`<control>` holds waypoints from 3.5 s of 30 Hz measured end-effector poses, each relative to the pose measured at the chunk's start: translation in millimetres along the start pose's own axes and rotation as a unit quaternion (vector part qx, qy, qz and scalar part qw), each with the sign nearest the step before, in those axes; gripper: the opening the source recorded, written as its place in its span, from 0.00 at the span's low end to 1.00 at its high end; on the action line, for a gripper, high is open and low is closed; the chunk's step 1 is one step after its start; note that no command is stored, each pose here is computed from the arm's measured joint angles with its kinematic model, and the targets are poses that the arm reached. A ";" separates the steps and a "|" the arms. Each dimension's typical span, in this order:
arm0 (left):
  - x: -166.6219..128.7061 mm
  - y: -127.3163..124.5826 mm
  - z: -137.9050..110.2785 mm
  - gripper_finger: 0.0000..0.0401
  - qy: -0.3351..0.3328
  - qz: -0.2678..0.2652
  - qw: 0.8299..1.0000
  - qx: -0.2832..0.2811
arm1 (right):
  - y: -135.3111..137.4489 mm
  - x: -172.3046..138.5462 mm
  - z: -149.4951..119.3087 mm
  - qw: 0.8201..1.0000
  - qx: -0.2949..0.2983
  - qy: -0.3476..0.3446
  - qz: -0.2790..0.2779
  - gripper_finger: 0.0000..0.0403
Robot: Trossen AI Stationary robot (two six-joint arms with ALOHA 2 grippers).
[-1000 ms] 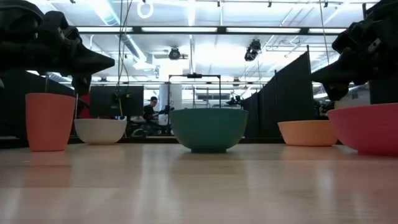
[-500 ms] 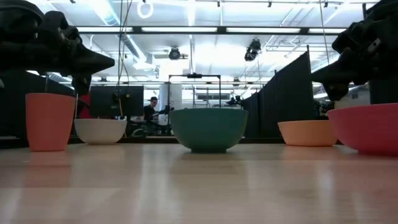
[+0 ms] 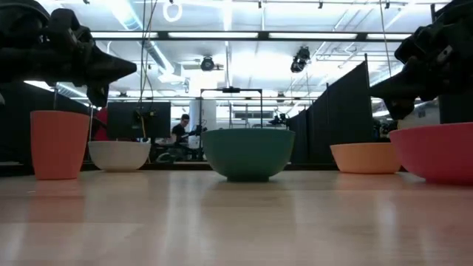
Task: Nest bowls inside each other
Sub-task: Stack the orange bowl on top of the light orange bowl
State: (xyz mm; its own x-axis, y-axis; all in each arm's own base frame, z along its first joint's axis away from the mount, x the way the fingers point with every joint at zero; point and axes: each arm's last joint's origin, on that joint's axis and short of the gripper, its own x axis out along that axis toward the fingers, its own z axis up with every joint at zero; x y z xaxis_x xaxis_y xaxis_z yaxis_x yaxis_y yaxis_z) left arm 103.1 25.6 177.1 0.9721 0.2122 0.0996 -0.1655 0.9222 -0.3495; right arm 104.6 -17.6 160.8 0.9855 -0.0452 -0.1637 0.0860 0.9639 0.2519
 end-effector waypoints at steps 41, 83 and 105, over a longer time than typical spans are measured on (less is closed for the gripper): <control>-1.0 -6.4 12.3 0.01 -0.060 -0.046 0.994 0.073 | 6.1 -3.9 26.6 0.975 -0.170 -0.142 -0.002 0.00; 13.7 -30.1 81.7 0.00 0.061 0.029 0.998 0.008 | 27.9 -44.7 106.0 0.995 -0.030 -0.067 -0.063 0.00; 47.2 -33.9 89.1 0.00 0.169 0.033 0.985 -0.023 | 26.1 -26.0 97.2 0.938 0.255 0.202 -0.120 0.00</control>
State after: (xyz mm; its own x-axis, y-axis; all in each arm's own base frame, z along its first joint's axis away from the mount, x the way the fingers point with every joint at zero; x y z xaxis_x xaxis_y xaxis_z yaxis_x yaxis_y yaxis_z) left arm 139.8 33.2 276.7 0.9606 0.1443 -0.2378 -0.2299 0.8929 -0.3870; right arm 95.4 -16.7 264.4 0.8021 -0.0427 -0.5957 0.4582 0.6837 0.5680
